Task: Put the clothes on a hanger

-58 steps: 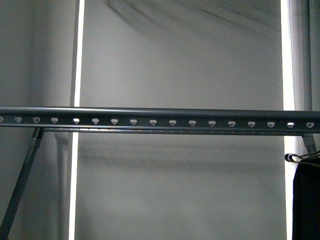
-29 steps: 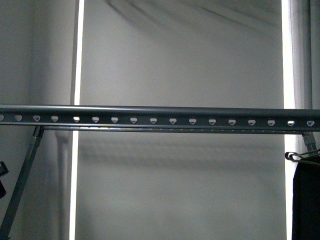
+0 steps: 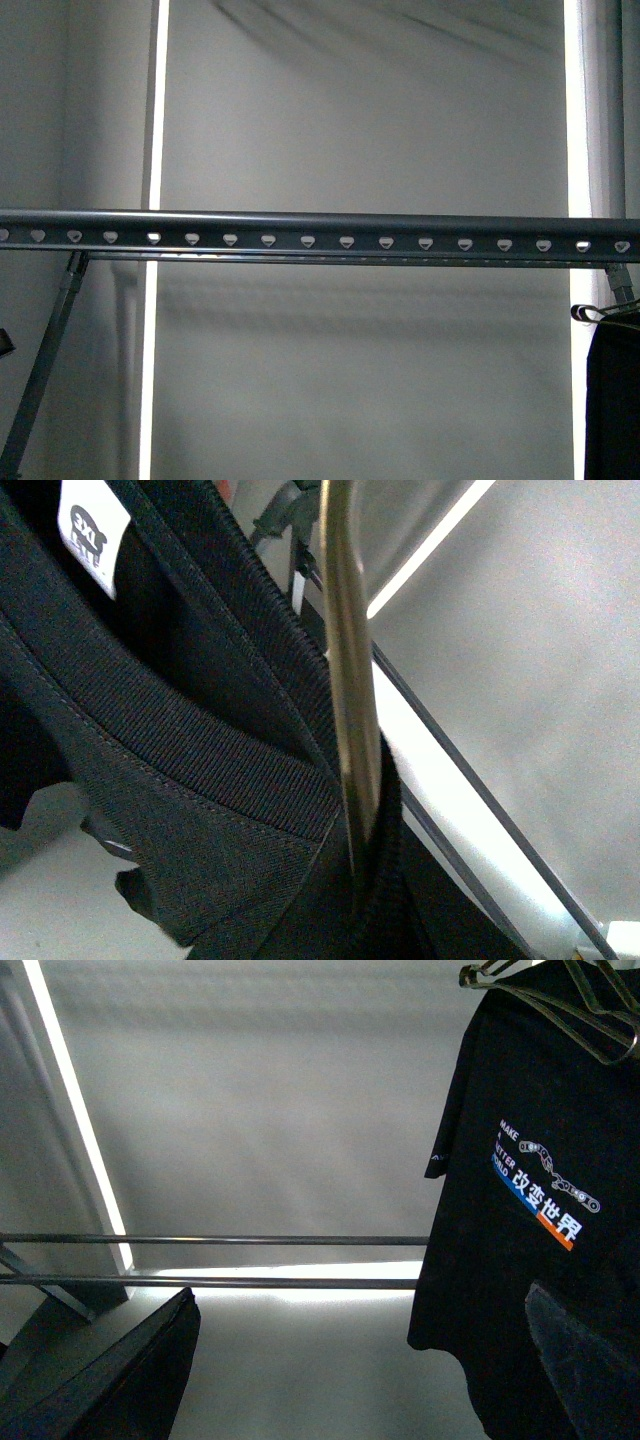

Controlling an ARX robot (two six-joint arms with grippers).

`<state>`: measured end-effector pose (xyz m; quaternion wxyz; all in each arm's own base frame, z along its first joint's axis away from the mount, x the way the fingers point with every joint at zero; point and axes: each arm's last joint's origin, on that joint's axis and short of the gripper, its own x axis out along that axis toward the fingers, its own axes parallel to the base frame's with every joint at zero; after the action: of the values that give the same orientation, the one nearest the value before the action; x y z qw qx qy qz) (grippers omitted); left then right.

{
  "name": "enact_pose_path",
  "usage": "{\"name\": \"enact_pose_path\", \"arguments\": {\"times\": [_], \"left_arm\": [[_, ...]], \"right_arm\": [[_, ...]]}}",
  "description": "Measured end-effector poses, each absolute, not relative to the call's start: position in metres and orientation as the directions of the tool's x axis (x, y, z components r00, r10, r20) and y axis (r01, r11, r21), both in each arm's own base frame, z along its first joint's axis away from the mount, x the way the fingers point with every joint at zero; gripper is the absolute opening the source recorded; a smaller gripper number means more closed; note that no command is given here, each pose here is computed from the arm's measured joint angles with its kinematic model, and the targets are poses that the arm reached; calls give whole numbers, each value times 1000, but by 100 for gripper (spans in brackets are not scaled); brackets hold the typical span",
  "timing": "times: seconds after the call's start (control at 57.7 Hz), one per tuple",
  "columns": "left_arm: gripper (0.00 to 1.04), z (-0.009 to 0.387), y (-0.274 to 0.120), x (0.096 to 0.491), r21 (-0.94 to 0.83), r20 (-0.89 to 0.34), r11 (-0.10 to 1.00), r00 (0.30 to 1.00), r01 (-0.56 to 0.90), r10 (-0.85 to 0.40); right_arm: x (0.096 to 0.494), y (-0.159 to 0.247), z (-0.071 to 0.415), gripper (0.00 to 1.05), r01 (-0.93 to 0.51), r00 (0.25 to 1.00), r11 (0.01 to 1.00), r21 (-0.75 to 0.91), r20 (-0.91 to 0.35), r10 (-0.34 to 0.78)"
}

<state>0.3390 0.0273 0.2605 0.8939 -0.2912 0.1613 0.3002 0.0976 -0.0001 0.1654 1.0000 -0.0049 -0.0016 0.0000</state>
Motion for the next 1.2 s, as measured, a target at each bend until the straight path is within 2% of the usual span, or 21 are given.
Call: {"name": "enact_pose_path", "arguments": {"times": [0.104,0.26,0.329,0.416,0.502,0.537,0.641,0.693,0.831,0.935,1.109,1.195], "left_arm": [[4,261,25,335,-426,-467,691,797,-583,384],[4,264,15,316,-422,-460,796,859,-433,224],[4,272,8,300,-416,-445,862,891,-290,85],[4,276,0,285,-381,-437,920,895,-94,-89],[4,282,-13,267,-294,-424,921,828,257,-367],[4,285,-15,263,-268,-419,909,810,320,-409],[4,296,-25,252,-157,-436,814,700,560,-566],[4,306,-31,251,-32,-446,739,652,673,-614],[4,323,-44,263,244,-447,566,610,787,-655],[4,332,-60,274,464,-444,357,562,810,-698],[4,336,-77,279,640,-444,153,524,753,-727],[4,337,-84,283,731,-437,63,536,680,-723]], "right_arm": [[98,0,165,97,0,1000,1000,-10,3,0],[98,0,165,97,0,1000,1000,-10,3,0],[98,0,165,97,0,1000,1000,-10,3,0],[98,0,165,97,0,1000,1000,-10,3,0],[98,0,165,97,0,1000,1000,-10,3,0],[98,0,165,97,0,1000,1000,-10,3,0],[98,0,165,97,0,1000,1000,-10,3,0],[98,0,165,97,0,1000,1000,-10,3,0],[98,0,165,97,0,1000,1000,-10,3,0],[98,0,165,97,0,1000,1000,-10,3,0],[98,0,165,97,0,1000,1000,-10,3,0],[98,0,165,97,0,1000,1000,-10,3,0]]}}
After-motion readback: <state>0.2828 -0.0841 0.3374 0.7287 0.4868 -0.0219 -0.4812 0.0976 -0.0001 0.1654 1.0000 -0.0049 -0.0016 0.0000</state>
